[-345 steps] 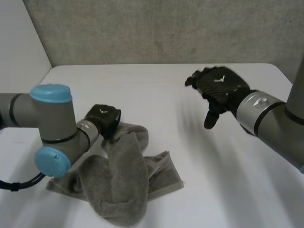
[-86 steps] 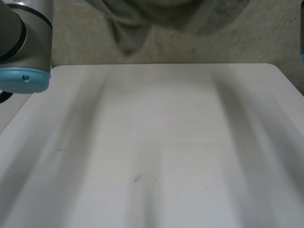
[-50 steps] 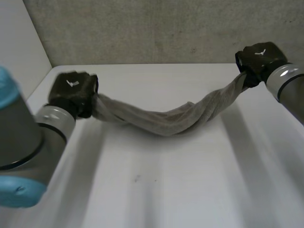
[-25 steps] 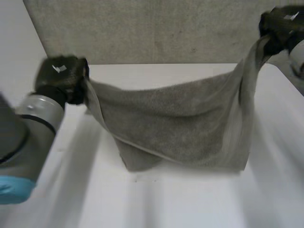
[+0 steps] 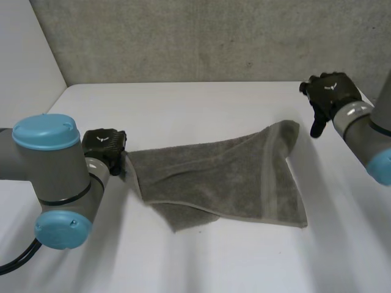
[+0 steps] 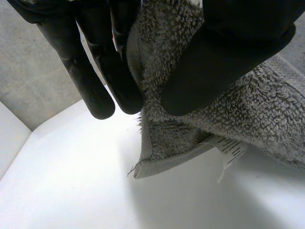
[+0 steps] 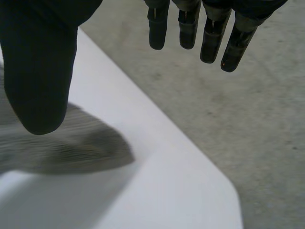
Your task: Fold the towel.
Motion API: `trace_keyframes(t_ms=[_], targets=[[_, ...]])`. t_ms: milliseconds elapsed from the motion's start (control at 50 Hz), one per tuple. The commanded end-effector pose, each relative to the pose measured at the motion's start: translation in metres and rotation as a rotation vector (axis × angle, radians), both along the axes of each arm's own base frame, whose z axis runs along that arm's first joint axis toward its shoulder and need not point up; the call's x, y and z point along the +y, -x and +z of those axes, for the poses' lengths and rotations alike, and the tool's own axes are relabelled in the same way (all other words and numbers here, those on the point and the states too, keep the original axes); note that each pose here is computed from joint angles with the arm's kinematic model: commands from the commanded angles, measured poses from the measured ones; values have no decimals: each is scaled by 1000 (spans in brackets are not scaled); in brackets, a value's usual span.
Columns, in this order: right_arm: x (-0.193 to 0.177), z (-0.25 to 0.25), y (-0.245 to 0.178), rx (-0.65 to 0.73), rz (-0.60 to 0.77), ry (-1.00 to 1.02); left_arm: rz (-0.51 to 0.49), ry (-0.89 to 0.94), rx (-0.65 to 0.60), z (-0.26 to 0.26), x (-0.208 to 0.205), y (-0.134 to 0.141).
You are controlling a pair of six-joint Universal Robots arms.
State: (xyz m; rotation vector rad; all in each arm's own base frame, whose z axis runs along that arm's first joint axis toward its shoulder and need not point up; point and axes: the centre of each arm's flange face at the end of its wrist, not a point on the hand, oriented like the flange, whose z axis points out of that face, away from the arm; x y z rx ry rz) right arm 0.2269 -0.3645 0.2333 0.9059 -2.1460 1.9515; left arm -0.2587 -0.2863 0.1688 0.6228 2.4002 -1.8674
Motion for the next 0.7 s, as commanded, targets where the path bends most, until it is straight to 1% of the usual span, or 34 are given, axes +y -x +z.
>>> trace_keyframes(t_ms=[20,40,60,100,120,160,200,280,360,480,700], targets=[[68,-30,5,9,113,-213,0,-5,-2,0,3,-2],[81,-42,5,9,140,-268,0,-8,-3,-1,4,-2],[81,-42,5,9,140,-269,1,-9,-4,-1,4,-3],[105,-62,7,4,182,-359,4,-11,-5,-1,4,-3],[105,-62,7,4,182,-359,4,-12,-5,-1,5,-4],[121,-78,7,-2,218,-410,4,-12,-5,-1,5,-5],[125,-84,6,-8,233,-411,6,-12,-5,-1,6,-6],[126,-92,6,-14,240,-378,6,-15,-5,-1,7,-6],[119,-100,8,-23,233,-325,6,-14,-5,-1,7,-6],[117,-116,8,-8,236,-335,7,-10,-1,1,8,-6],[111,-122,8,-7,232,-320,3,-24,-3,-3,11,-7]])
